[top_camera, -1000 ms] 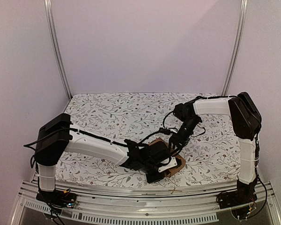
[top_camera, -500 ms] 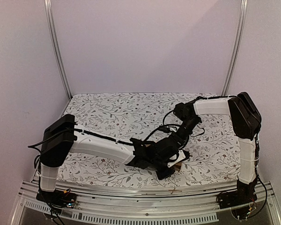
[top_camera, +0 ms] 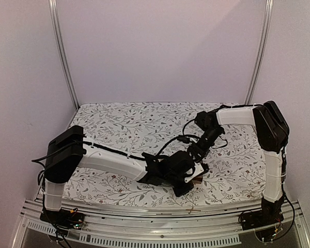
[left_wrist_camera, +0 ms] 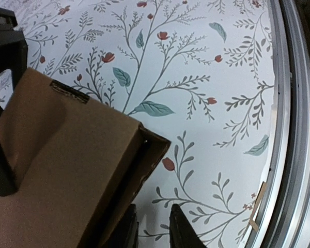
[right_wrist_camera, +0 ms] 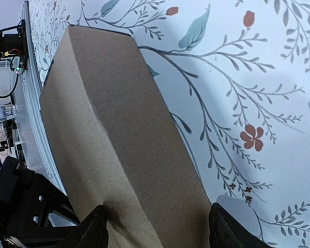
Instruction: Fold the paper box
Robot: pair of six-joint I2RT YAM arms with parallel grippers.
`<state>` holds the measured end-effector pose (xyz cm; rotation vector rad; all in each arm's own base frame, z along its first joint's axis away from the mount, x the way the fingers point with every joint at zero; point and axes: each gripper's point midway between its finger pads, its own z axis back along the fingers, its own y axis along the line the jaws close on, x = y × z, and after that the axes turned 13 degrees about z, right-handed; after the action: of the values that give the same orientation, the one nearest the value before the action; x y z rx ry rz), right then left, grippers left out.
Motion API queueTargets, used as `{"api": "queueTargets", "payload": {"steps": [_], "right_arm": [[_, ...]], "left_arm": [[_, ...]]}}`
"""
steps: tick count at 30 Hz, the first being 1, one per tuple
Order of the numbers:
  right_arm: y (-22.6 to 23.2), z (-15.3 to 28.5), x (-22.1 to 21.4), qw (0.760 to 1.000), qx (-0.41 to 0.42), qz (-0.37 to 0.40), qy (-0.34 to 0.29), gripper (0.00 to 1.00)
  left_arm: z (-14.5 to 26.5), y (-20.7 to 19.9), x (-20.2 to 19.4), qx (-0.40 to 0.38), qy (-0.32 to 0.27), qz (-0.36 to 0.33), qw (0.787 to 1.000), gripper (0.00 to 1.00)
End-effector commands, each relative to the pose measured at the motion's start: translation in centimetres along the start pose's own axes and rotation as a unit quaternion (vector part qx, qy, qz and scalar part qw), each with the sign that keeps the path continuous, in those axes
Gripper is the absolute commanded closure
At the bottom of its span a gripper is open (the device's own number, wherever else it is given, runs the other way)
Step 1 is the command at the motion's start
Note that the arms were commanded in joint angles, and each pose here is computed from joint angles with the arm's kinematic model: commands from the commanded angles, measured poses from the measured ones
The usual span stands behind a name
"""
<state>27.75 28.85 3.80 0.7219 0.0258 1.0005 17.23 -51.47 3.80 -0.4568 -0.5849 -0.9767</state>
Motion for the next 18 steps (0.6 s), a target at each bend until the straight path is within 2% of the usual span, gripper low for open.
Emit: {"api": "queueTargets", "payload": {"steps": [1, 8, 15, 18], "right_arm": [[-0.6, 2.4, -0.3, 1.000, -0.025, 0.010, 0.004, 0.33], [0.0, 6.5, 0.9, 0.998, -0.042, 0.034, -0.041, 0.25], [-0.5, 7.2, 1.2, 0.997, -0.054, 0.050, -0.039, 0.25], [-1.2, 8.2, 2.7, 0.994, -0.075, 0.066, -0.045, 0.26]], "left_arm": [[2.8, 0.3, 2.7, -0.016, -0.034, -0.007, 0.999, 0.73], [4.9, -0.2, 1.0, -0.021, 0.007, -0.031, 0.999, 0.70], [7.3, -0.1, -6.2, -0.040, 0.098, -0.019, 0.994, 0.78], [7.5, 1.4, -8.9, -0.009, 0.126, -0.006, 0.992, 0.84]]}}
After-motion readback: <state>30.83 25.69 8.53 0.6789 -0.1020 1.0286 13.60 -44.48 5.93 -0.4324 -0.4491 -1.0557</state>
